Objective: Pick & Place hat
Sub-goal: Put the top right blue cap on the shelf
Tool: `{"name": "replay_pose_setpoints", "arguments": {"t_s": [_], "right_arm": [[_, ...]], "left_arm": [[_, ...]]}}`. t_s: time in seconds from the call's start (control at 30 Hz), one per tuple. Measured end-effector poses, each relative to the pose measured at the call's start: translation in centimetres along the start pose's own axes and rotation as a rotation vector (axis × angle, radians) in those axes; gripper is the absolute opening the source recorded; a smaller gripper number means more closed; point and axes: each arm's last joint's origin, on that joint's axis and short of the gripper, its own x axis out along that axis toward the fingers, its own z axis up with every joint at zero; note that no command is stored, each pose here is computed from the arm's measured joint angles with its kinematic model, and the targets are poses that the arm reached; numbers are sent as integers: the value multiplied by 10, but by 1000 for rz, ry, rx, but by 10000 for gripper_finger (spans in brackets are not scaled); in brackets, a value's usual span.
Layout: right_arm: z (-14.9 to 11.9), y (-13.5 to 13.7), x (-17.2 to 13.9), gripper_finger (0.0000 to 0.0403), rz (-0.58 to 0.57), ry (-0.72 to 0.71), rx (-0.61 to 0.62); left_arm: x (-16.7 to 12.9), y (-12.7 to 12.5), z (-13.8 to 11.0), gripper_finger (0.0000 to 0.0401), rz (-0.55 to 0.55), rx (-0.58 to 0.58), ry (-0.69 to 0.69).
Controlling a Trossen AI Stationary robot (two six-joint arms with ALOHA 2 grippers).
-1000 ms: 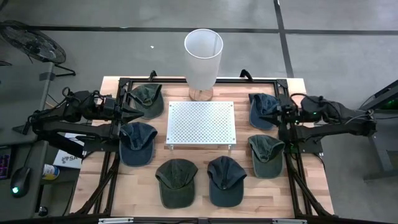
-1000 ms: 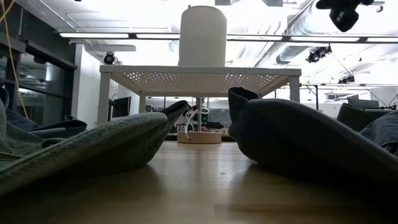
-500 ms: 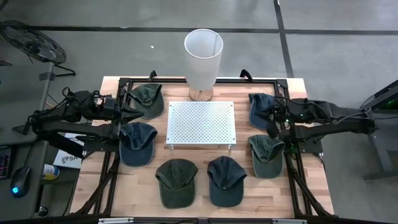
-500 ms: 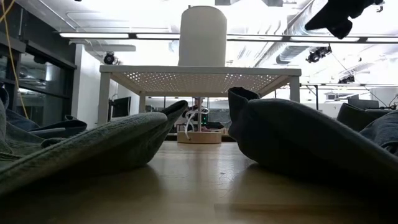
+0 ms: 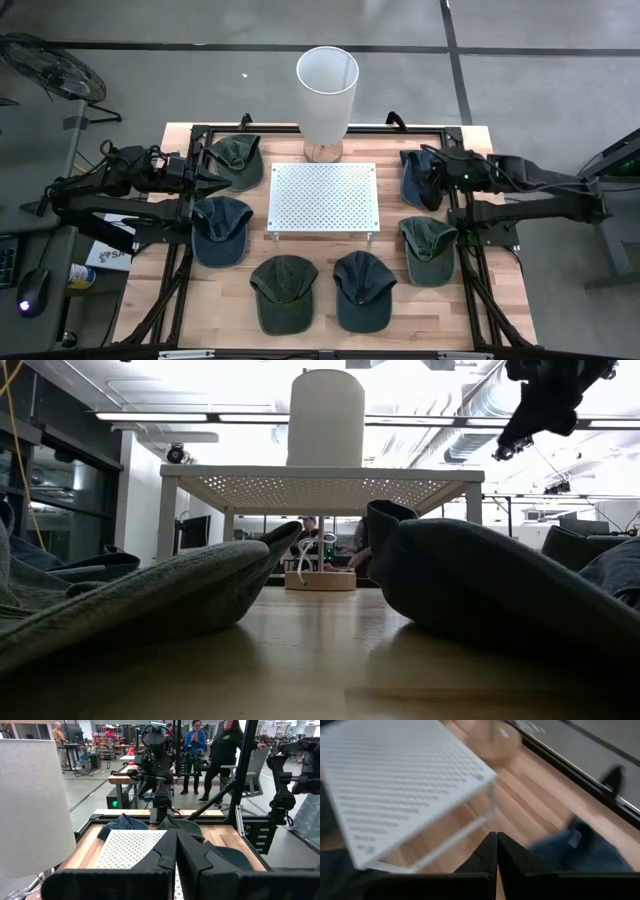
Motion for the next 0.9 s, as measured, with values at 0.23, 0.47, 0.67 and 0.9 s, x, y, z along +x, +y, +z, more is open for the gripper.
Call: {"name": "replay_pose_setpoints", "arguments": {"t_s": [0.23,0.47,0.67,0.9], "right_arm": [[7,-15,-5,79,-194,201,138],[4,-29,18,185,-312,320,392],[4,-35,51,248,-338,377,452],[13,-38,80,270,-372,387,356]], "left_arm": [[0,0,0,3,0,0,0],[0,0,0,3,0,0,0],[0,0,0,3,0,0,0],[0,0,0,3,0,0,0]]}}
